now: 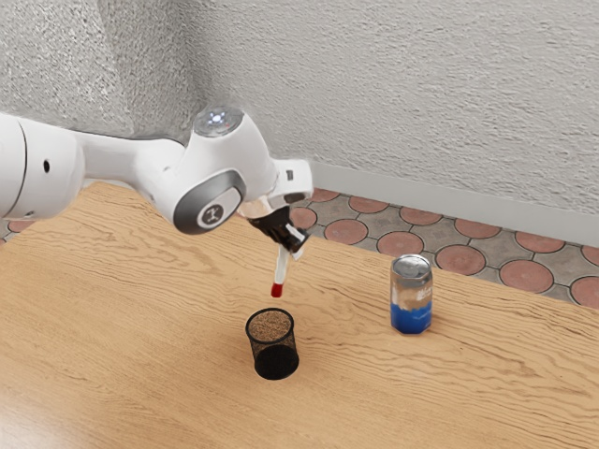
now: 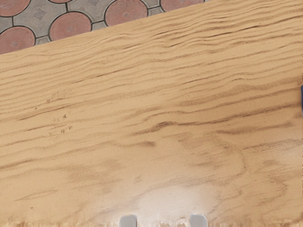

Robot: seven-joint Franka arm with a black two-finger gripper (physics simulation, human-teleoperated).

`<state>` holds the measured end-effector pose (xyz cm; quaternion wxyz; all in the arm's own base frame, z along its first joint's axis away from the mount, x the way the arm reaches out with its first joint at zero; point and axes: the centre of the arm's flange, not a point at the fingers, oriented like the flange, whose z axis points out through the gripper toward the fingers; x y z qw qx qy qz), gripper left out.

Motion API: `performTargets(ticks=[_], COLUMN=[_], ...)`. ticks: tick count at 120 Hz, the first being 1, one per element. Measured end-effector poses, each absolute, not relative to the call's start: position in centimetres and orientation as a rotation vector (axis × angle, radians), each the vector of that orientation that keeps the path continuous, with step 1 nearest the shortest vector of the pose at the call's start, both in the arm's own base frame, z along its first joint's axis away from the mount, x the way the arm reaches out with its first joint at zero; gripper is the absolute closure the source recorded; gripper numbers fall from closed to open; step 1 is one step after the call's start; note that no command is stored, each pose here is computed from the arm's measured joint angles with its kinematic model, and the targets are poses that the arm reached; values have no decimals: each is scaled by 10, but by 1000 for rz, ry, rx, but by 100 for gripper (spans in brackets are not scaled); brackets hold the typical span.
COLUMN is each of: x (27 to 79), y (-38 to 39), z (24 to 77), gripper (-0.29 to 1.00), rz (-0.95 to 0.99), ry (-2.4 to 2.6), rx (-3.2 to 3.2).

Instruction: Put the marker into the pen holder.

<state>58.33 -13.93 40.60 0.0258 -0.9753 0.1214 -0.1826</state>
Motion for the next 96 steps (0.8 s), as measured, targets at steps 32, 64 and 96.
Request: performTargets(ticks=[32,64,96], x=[552,536,526], y=[-149,-172,-173], z=[419,408,390], gripper=[73,73,67], rz=[-585,-557,-508], ry=[360,388,369], rx=[-3011,-3024,-3038])
